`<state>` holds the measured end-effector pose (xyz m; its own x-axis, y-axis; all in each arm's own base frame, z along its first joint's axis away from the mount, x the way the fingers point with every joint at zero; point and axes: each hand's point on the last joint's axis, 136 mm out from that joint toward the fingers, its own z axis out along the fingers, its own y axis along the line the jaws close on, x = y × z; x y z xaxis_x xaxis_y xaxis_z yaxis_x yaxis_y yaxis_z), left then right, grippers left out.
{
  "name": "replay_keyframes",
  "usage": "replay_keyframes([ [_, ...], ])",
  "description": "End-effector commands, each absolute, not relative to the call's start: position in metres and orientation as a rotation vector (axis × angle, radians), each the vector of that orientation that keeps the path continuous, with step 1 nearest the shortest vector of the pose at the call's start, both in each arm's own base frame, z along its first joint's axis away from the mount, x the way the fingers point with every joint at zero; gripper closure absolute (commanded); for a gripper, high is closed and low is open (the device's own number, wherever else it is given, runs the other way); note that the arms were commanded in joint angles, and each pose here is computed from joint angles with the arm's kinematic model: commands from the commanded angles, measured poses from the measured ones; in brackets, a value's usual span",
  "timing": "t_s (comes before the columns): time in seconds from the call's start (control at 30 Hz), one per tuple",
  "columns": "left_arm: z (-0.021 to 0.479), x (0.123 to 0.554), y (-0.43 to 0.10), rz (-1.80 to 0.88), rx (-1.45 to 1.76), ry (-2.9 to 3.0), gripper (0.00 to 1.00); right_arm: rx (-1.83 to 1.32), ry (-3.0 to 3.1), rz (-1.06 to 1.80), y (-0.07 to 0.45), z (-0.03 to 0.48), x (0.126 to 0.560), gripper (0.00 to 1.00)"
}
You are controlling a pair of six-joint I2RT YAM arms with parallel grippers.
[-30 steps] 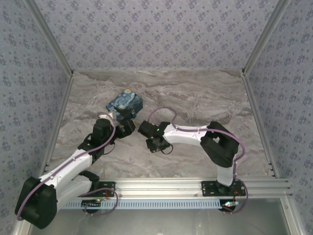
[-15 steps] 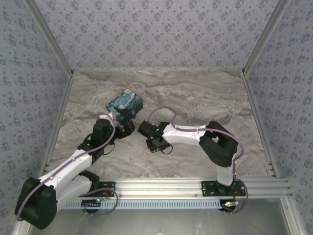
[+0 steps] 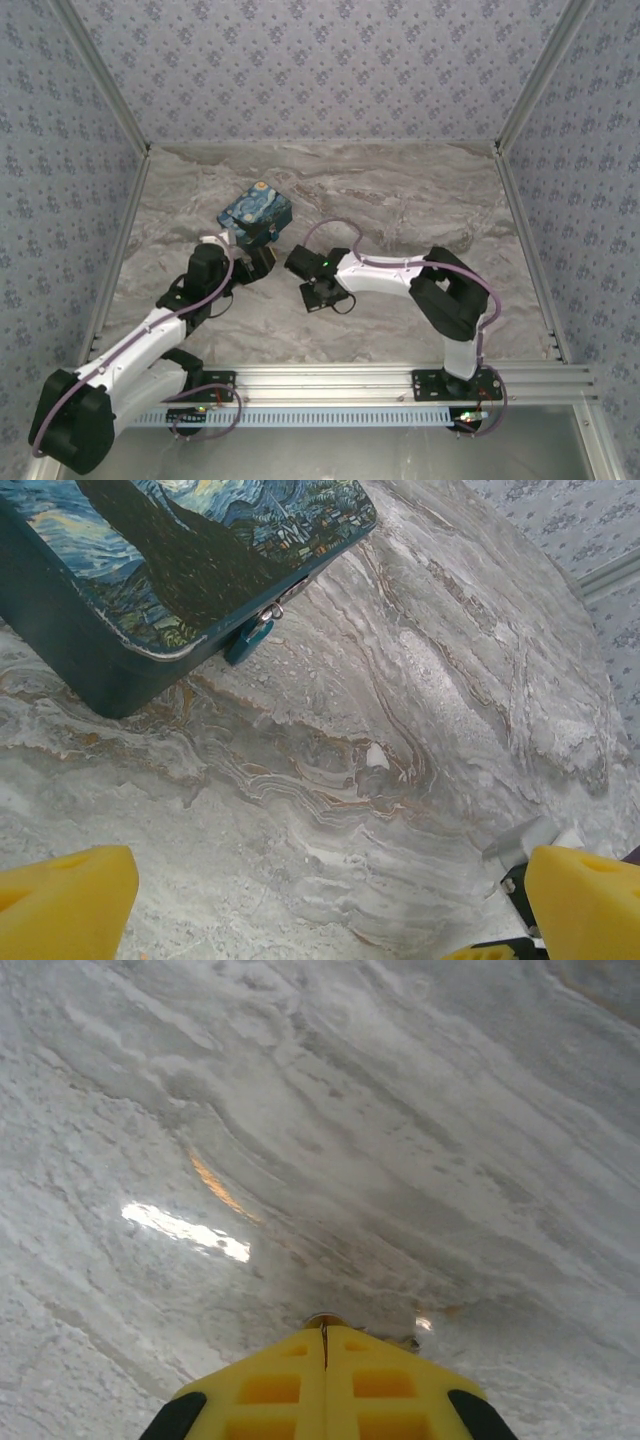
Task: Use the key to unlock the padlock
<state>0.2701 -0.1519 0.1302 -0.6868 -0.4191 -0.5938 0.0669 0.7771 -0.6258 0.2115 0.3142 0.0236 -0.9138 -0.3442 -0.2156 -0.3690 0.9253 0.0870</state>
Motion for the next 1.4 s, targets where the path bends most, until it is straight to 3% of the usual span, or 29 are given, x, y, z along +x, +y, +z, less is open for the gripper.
replay_keyframes([
  [0.0, 0.154, 0.271, -0.155, -0.838, -0.256, 2.168, 0.01, -0.661, 2.879, 0.151, 0.292, 0.026, 0.207, 1.00],
  [0.33, 0.177, 0.263, -0.185, -1.174, -0.447, 2.233, 0.01, -1.051, 2.581, 0.229, 0.280, 0.092, 0.231, 1.00],
  [0.57, 0.189, 0.269, -0.204, -1.438, -0.714, 2.229, 0.15, -1.181, 2.367, 0.246, 0.281, 0.133, 0.242, 1.00],
  [0.87, 0.193, 0.272, -0.211, -1.649, -1.105, 2.167, 0.29, -1.173, 2.105, 0.350, 0.304, 0.186, 0.255, 1.00],
  [1.37, 0.193, 0.273, -0.221, -1.798, -1.512, 2.011, 0.38, -0.935, 1.944, 0.598, 0.361, 0.235, 0.264, 1.00],
])
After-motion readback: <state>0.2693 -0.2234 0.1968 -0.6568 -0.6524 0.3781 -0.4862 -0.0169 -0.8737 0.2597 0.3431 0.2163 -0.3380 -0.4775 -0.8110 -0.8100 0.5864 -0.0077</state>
